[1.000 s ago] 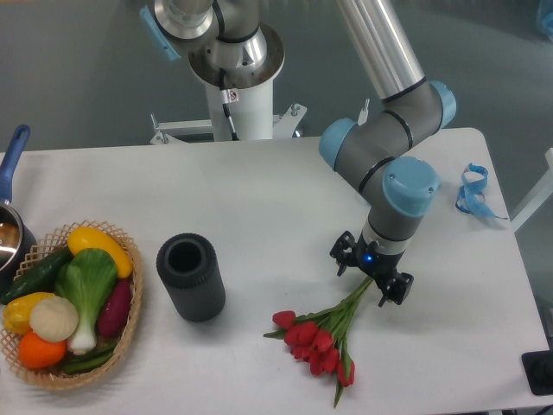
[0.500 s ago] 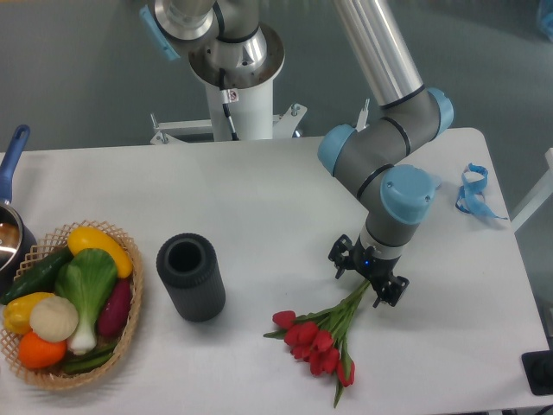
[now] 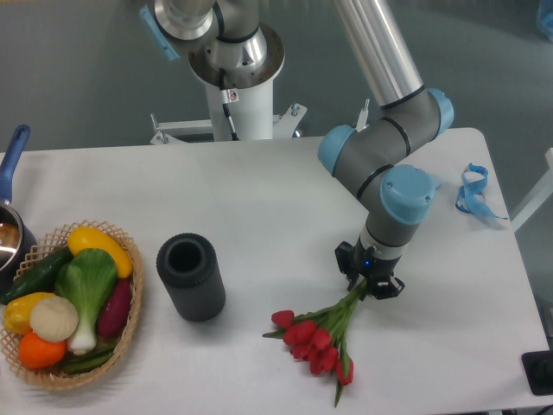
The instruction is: Pick up the flowers from the table
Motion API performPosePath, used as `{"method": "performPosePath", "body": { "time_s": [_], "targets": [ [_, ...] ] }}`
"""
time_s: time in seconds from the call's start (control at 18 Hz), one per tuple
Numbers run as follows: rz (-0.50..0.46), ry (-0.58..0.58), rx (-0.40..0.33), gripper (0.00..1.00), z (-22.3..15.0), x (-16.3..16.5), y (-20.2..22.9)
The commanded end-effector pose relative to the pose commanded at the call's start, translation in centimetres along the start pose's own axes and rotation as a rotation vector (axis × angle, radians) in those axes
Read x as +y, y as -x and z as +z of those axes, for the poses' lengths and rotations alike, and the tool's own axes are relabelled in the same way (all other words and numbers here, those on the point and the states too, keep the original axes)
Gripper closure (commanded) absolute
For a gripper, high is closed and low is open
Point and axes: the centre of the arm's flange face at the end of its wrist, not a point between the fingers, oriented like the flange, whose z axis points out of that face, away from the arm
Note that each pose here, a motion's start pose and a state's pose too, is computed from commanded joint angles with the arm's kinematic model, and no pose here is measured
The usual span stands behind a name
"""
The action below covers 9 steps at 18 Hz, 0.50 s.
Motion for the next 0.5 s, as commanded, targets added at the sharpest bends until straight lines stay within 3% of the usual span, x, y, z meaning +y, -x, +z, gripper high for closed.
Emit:
{"method": "performPosePath", "body": {
  "time_s": [0.22,0.5],
  "targets": [
    [-0.002,-0.008,-0.014,0.91,-1.2,0.0,0.0],
    [-0.039,-0.117,-0.100,0.90,-8.3,-2.1,-0.7]
  ]
}}
